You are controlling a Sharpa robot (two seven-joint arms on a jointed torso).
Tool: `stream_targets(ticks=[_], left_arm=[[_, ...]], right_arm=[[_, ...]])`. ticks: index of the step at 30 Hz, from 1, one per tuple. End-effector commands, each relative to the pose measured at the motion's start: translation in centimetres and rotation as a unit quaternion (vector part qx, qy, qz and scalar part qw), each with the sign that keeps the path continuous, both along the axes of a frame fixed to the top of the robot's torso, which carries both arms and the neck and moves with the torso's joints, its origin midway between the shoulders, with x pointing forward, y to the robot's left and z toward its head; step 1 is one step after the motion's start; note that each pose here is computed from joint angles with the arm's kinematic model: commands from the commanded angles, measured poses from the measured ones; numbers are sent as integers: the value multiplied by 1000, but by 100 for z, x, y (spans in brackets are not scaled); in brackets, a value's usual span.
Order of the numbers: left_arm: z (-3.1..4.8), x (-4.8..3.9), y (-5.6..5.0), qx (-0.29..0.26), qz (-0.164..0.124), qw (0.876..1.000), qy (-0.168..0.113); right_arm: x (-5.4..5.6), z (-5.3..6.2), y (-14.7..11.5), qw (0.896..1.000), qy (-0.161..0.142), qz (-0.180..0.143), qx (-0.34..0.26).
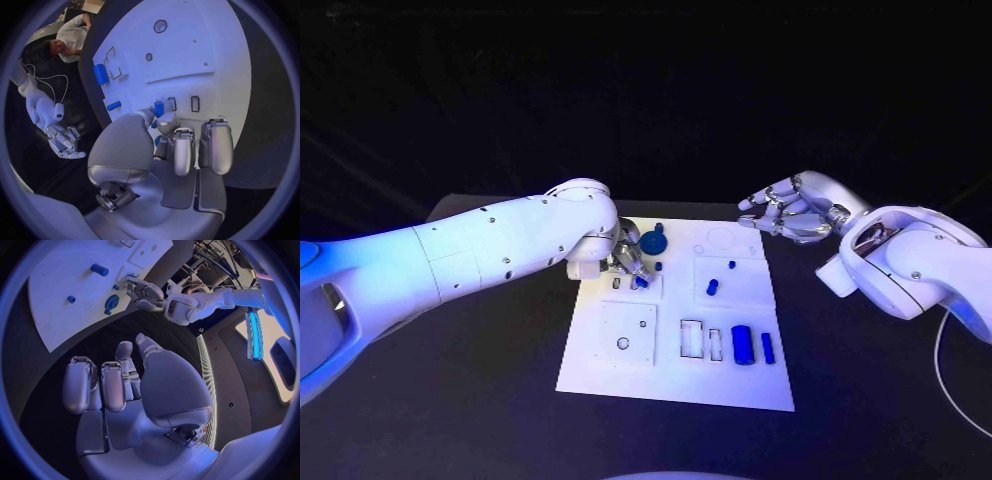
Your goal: Assemble the parts on the task board
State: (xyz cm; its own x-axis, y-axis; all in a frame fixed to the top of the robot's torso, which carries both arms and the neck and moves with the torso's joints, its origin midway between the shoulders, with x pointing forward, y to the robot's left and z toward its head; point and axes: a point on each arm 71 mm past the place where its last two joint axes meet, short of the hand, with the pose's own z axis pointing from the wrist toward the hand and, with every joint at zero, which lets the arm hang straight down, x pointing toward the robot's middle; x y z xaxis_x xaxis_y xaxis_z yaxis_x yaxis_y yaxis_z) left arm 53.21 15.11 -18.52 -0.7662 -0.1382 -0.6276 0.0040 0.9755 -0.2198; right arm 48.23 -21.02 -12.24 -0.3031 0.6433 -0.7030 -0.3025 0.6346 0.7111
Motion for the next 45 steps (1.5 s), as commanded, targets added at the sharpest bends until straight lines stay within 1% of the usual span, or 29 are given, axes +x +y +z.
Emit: stream_targets(ticks=[1,3,6,8,13,19,22,25,30,35,45], left_arm=[[14,-25,42,-16,8,1000,1],[28,-39,104,-18,13,1000,-4],[52,-49,160,-12,16,1000,-22],[64,-53,181,-7,16,999,-32],[72,-66,193,-2,15,999,-45],[39,-61,200,7,16,998,-59],[5,-61,201,11,17,997,-69],[-30,-68,191,14,16,997,-72],[-77,-92,163,16,11,997,-68],[-115,-129,147,18,1,999,-51],[-150,-165,150,24,-13,999,-25]], right_arm=[[-2,-15,10,1000,5,6,-8],[1,-20,7,1000,6,6,-9],[5,-28,9,1000,7,6,-9],[7,-33,9,1000,8,6,-10],[9,-40,11,1000,9,7,-10],[9,-42,15,1000,9,7,-9],[10,-43,15,1000,10,8,-9],[11,-45,17,1000,10,8,-9],[12,-50,22,1000,11,10,-9],[5,-53,32,1000,13,12,-9],[-5,-56,50,1000,15,16,-10]])
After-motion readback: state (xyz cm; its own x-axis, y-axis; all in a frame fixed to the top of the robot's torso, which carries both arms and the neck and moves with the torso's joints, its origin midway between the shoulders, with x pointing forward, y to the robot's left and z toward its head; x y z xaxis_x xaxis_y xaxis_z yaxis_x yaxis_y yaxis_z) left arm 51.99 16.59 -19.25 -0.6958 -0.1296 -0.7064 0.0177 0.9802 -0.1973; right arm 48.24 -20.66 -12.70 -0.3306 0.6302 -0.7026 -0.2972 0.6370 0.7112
